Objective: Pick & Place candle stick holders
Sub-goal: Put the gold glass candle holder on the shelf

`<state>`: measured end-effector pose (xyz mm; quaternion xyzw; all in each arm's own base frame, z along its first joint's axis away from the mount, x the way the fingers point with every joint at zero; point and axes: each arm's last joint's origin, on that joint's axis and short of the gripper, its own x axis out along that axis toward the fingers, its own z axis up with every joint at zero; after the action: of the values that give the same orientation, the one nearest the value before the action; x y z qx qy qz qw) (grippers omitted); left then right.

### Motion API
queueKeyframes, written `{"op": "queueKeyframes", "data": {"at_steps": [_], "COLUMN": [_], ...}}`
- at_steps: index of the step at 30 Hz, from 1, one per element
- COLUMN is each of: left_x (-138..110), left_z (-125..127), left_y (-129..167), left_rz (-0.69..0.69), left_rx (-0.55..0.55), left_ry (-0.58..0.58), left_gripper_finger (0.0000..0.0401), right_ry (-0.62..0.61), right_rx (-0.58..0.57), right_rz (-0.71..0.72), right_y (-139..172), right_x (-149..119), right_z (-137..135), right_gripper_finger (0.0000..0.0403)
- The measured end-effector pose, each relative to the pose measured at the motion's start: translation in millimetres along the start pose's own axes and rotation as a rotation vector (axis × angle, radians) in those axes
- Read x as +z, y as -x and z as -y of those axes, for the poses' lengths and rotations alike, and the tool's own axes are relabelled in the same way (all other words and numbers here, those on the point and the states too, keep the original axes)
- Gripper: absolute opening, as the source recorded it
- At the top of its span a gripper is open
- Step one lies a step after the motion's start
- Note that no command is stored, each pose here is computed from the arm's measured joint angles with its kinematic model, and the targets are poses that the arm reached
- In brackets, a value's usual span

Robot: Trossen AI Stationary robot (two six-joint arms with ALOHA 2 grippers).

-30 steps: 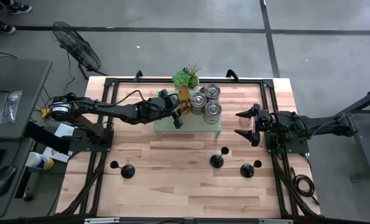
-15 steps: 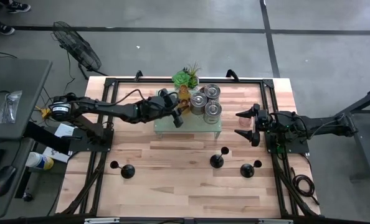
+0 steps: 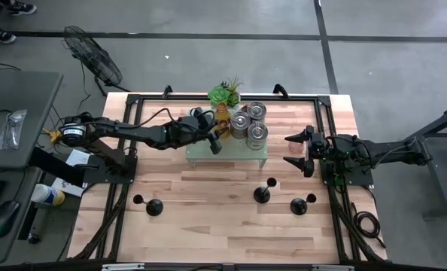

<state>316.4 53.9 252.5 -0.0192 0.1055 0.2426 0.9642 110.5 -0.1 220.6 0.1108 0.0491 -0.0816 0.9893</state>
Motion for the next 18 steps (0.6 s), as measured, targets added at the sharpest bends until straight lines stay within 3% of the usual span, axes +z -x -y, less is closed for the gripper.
{"op": "queueKeyframes", "data": {"at_steps": [18], "left_x": [-7.0], "left_z": [3.0], "left_y": [-7.8], "left_rz": [-0.002], "left_rx": [-0.018], "left_ry": [0.019], "left_gripper_finger": [0.013], "right_ry": [0.0], "right_rx": [0.0], "right_rz": [0.0], "right_y": [0.0], "right_x": [0.0], "right_z": [0.0], "right_gripper_finger": [0.04]}}
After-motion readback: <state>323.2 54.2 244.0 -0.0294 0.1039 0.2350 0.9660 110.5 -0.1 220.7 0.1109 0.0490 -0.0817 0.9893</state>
